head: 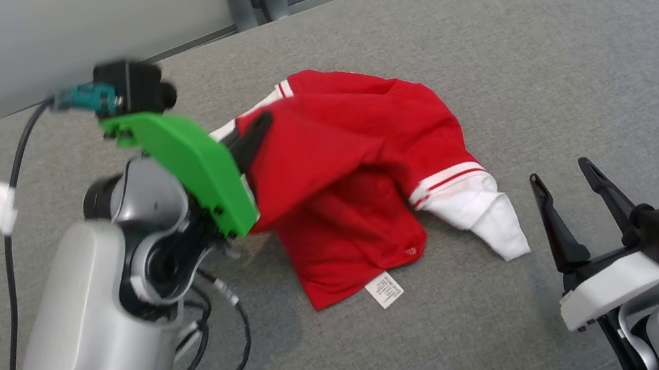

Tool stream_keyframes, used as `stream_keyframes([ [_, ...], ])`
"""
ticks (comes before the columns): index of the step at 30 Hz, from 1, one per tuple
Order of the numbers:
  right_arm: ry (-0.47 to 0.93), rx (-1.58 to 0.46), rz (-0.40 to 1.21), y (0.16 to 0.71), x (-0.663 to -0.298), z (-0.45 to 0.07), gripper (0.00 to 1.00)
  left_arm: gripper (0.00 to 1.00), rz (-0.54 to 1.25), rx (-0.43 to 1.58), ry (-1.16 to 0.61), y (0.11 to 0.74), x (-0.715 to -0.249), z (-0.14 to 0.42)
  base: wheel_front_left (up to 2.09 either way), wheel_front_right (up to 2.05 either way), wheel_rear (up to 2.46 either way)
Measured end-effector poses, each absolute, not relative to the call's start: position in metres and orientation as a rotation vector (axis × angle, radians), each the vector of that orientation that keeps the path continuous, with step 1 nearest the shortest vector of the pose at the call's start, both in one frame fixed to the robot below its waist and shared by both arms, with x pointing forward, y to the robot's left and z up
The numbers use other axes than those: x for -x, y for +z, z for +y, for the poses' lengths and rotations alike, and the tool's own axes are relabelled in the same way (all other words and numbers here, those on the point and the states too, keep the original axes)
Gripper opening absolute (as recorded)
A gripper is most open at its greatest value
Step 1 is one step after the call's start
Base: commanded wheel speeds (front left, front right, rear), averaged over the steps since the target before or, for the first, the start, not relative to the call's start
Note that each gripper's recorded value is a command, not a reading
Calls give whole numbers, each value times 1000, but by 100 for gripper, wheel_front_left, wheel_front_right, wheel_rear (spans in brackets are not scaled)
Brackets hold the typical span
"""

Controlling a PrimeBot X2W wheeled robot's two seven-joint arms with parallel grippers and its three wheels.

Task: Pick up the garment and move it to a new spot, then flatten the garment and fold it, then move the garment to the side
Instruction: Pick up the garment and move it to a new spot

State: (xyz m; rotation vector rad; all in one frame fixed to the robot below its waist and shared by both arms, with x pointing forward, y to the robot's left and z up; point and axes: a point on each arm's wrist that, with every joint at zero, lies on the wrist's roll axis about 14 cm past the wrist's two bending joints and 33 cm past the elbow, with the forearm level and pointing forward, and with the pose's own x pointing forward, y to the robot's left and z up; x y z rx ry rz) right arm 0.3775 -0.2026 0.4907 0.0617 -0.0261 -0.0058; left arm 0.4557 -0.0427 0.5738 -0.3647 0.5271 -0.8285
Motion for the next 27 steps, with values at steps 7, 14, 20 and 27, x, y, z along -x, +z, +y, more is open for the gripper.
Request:
stream_keyframes([
  [7,-52,-34,-7,486,-369,-218,100,0,724,435,-616,473,-448,19,0,0,0],
  [14,-30,0,-20,489,-379,-213,100,100,718,418,-480,433,-437,66,0,0,0],
  [20,-25,34,-56,502,-377,-213,100,100,606,378,-427,433,-418,81,0,0,0],
  [27,-44,68,-87,513,-367,-220,100,100,518,364,-344,432,-384,93,0,0,0],
])
